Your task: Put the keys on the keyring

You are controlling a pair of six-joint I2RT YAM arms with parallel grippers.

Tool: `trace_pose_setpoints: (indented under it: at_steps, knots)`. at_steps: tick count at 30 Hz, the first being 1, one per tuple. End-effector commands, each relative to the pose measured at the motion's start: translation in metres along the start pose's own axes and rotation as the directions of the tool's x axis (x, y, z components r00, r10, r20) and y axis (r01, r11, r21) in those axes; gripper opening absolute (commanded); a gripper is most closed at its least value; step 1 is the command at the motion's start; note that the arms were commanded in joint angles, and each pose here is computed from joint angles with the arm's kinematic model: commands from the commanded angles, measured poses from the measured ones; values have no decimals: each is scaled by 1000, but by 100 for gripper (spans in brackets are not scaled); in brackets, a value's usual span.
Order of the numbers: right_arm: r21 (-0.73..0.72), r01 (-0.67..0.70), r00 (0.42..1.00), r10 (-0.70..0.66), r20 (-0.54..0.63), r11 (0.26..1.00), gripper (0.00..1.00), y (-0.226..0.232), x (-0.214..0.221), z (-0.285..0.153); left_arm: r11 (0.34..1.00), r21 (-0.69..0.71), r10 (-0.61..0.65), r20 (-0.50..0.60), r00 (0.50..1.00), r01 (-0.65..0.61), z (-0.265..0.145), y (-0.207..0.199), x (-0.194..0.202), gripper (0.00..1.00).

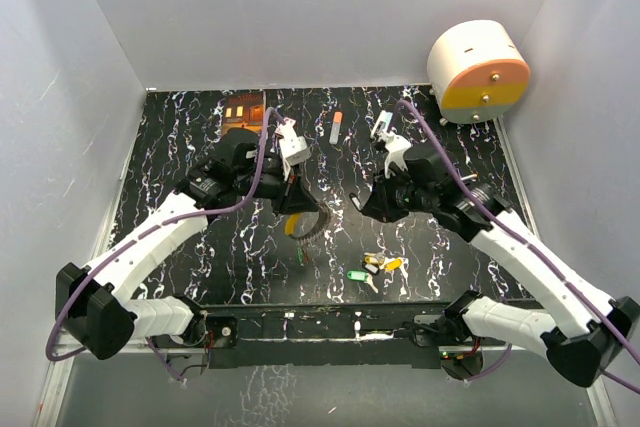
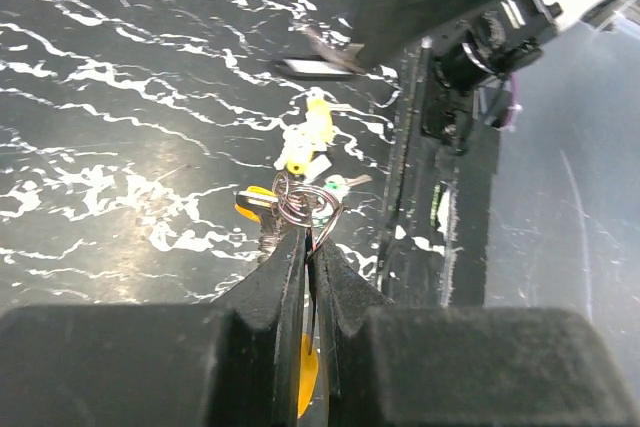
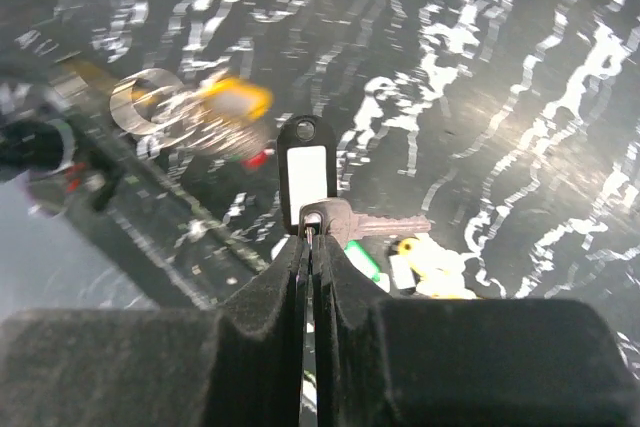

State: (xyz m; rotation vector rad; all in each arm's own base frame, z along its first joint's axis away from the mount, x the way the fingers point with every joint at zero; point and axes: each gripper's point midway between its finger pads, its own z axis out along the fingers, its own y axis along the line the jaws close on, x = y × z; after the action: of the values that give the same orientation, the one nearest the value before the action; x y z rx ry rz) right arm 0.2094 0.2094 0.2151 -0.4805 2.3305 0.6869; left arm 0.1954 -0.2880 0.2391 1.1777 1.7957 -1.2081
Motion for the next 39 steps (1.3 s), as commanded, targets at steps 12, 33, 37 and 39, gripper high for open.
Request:
trace_pose_setpoints:
  at_steps: [12, 33, 37, 39]
  knots:
    - [29, -27, 977, 33, -212, 999, 8, -29, 74, 58, 980, -197, 12, -22, 1000, -16, -9, 31, -5, 0]
    - [292, -43, 967, 114, -227, 955, 29, -86, 96, 109, 983, -183, 9, -15, 1000, -12, -7, 30, -2, 0]
    - [290, -53, 967, 122, -224, 956, 30, -85, 94, 110, 983, -181, 8, -14, 1000, -11, -7, 30, -3, 0]
    - [277, -57, 966, 124, -229, 959, 30, -82, 93, 112, 983, -182, 10, -13, 1000, -12, -7, 30, -3, 0]
